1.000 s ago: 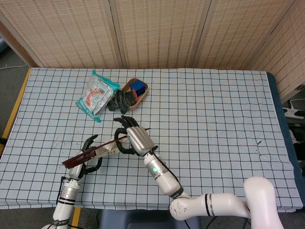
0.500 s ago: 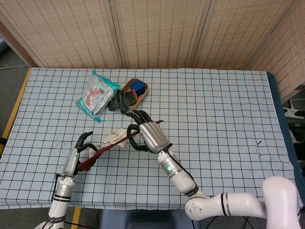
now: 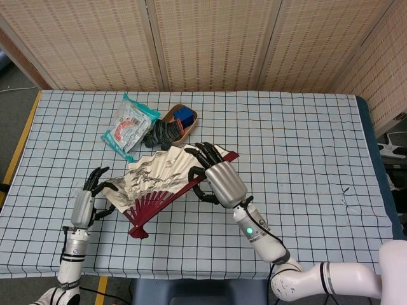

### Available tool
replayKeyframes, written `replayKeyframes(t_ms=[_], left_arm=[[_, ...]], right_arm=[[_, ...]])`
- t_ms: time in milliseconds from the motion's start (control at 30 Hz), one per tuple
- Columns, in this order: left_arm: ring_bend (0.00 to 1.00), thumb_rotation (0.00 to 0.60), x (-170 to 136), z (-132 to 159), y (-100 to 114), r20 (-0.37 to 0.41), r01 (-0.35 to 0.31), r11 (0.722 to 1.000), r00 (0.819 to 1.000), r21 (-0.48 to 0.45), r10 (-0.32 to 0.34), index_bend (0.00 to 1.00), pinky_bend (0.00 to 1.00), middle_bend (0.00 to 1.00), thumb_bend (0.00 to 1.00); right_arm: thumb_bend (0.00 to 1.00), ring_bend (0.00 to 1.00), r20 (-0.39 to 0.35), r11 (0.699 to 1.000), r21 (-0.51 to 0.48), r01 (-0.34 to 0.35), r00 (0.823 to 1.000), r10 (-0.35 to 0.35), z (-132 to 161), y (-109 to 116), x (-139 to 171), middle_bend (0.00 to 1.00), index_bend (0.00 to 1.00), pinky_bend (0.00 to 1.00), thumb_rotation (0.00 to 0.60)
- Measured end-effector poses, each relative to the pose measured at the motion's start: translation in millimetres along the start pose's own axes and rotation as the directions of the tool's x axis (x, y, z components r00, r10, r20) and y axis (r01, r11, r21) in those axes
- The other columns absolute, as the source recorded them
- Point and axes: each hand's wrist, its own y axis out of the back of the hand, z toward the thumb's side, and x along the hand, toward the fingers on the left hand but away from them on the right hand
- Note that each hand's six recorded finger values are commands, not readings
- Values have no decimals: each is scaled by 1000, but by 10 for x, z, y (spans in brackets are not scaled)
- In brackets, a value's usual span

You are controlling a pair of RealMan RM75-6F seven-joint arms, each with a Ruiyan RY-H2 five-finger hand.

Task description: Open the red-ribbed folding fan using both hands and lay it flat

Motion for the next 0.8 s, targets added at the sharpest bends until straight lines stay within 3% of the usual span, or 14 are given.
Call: replayKeyframes(t_ms=[800], left_arm=[[0,600,30,-378,68,-63,-25,995,998,97,31,413,115,93,458]], right_arm=[[618,0,35,974,210,85,995,-94,-528,197,577,103,685,0,600]])
